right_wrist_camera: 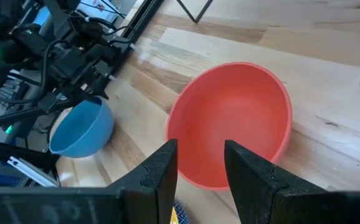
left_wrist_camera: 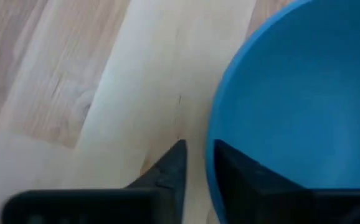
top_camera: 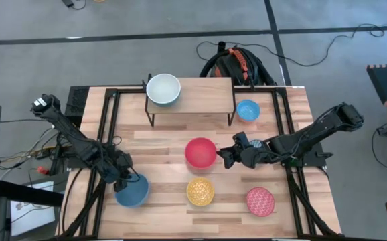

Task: Place and stack bowls onto a shelf
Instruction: Stack the blue bowl into the white bowl

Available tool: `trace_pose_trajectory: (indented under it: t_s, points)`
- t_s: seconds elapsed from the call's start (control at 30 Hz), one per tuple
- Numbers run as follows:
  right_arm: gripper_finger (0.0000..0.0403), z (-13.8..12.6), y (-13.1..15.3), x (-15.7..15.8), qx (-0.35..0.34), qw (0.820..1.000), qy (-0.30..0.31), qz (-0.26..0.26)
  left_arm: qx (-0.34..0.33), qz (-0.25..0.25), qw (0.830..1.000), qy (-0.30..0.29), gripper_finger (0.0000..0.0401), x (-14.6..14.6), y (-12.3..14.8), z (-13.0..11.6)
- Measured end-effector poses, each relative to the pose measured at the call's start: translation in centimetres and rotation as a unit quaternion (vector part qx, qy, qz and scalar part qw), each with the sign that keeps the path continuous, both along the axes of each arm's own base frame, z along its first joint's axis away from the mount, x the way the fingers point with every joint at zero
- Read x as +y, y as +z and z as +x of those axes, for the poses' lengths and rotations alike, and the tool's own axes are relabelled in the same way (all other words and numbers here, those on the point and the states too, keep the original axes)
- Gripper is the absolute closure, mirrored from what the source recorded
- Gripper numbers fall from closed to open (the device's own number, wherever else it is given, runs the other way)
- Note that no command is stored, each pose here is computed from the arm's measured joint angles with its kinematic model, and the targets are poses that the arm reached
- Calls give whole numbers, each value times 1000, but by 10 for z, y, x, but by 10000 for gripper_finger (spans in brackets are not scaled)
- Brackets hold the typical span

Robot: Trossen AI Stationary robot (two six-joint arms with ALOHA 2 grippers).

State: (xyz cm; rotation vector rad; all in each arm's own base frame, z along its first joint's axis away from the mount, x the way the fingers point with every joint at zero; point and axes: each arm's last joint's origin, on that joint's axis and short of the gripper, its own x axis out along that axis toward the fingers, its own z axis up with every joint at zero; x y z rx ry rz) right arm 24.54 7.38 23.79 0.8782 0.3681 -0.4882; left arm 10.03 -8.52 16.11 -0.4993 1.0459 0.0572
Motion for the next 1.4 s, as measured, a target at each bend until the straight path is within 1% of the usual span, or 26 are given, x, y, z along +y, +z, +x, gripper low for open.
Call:
trace_pose_trajectory:
  t_s: [0.07,0.13,0.27,0.33,0.43,0.6,0.7,0.77,0.87,1.0,1.13,1.27,1.33,1.4]
  points:
    - [245,0,0,0,1,1000,3,0,0,-4,1000,-1,380,0,0,0]
    - [245,0,0,-1,2,1000,4,-1,-7,-12,1000,0,394,-2,2,2]
    - [246,2,0,-5,8,1000,15,5,-8,-13,1000,10,399,-2,11,4]
    - [248,3,-1,-7,12,1000,23,6,-14,-12,1000,19,400,-1,21,7]
    - [252,3,1,-12,16,999,36,4,-17,3,999,30,401,4,35,11]
    - [252,1,11,-22,-1,999,51,-7,-50,27,996,66,401,17,68,23]
    - [252,-1,19,-27,-16,998,55,-24,-87,53,990,99,401,29,94,33]
    - [252,-2,25,-29,-32,997,59,-38,-112,79,982,130,401,40,113,41]
    - [252,-3,32,-34,-53,996,57,-48,-126,118,972,162,401,59,138,54]
    - [252,-2,33,-42,-59,996,44,-50,-112,172,960,190,401,90,168,71]
    - [252,0,34,-48,-66,996,41,-43,-102,217,951,193,401,125,202,82]
    - [252,0,35,-52,-70,996,34,-42,-114,259,941,187,401,162,235,87]
    - [252,1,35,-54,-72,996,26,-36,-110,278,936,183,401,181,245,89]
    - [252,1,35,-57,-74,997,16,-29,-98,286,935,183,401,203,247,94]
